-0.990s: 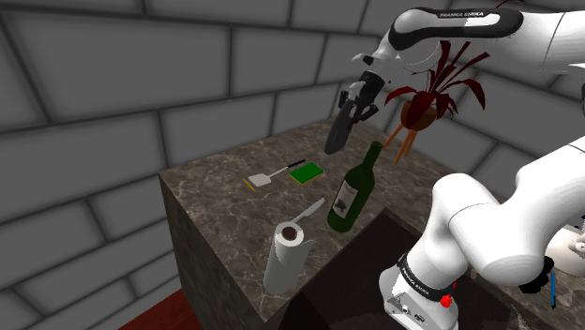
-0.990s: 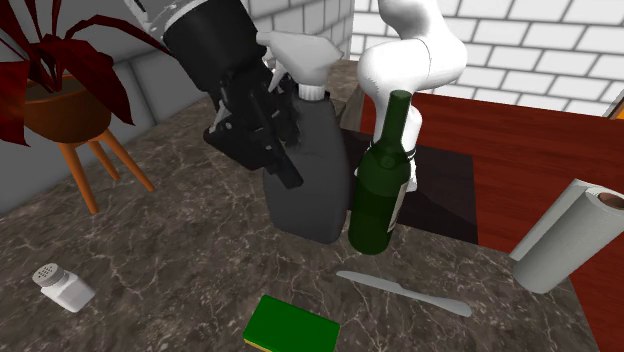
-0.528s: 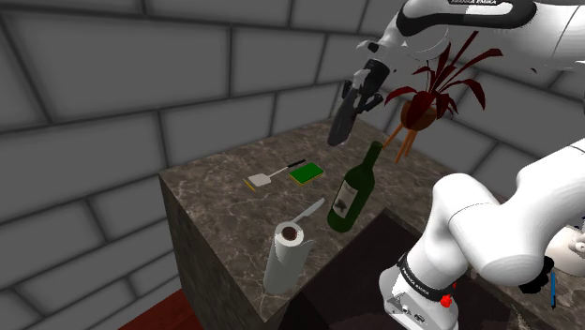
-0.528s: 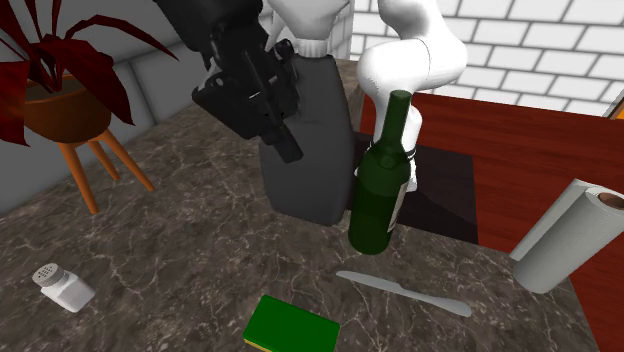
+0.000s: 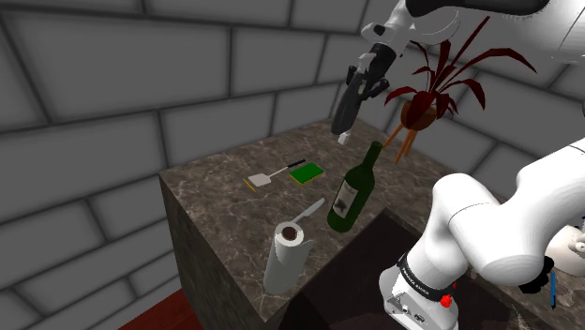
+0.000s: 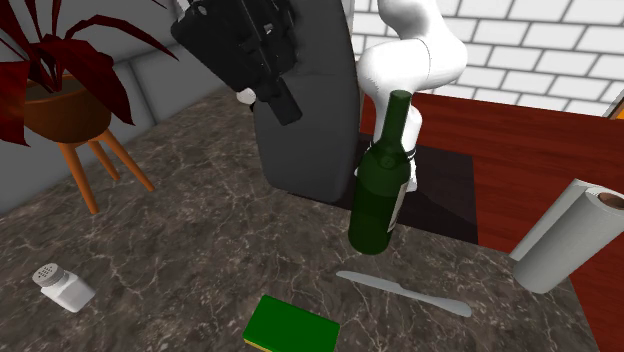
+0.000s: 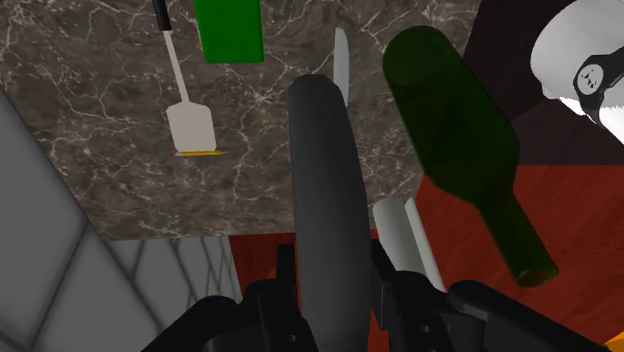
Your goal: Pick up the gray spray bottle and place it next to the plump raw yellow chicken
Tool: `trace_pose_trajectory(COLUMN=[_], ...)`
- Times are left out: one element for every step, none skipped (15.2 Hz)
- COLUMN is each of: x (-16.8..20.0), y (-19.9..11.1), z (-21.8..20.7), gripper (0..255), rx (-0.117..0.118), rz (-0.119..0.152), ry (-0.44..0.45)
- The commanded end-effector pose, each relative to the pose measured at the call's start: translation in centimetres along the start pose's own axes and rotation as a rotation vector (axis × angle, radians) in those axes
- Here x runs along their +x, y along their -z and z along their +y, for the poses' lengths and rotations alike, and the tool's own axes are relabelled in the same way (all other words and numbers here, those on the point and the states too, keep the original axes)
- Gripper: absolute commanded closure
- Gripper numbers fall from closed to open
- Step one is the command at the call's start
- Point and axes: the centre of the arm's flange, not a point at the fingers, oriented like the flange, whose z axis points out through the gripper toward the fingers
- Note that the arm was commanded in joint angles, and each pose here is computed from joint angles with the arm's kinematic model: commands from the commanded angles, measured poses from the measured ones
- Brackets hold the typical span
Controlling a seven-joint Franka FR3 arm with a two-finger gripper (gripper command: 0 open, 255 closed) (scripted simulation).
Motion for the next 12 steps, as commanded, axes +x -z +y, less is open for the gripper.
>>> trace_pose_trajectory(x=[0.5,0.7,1.0,1.3,1.5,1.8,2.1,2.4,2.6,2.9,3.1,2.4], y=[0.9,1.4,1.8,2.3,2.7,3.2,3.6,4.1,4.5,5.0,5.3,5.7], z=[-0.1,-0.1,-0.1,-0.1,-0.1,-0.1,-0.1,-0.1,-0.1,-0.1,-0.1,-1.1], gripper=[255,255,255,255,255,255,255,255,255,255,255,255], rx=[0.0,0.0,0.0,0.0,0.0,0.0,0.0,0.0,0.0,0.0,0.0,0.0], rz=[0.0,0.0,0.0,0.0,0.0,0.0,0.0,0.0,0.0,0.0,0.0,0.0], ry=[0.0,0.0,0.0,0.0,0.0,0.0,0.0,0.0,0.0,0.0,0.0,0.0])
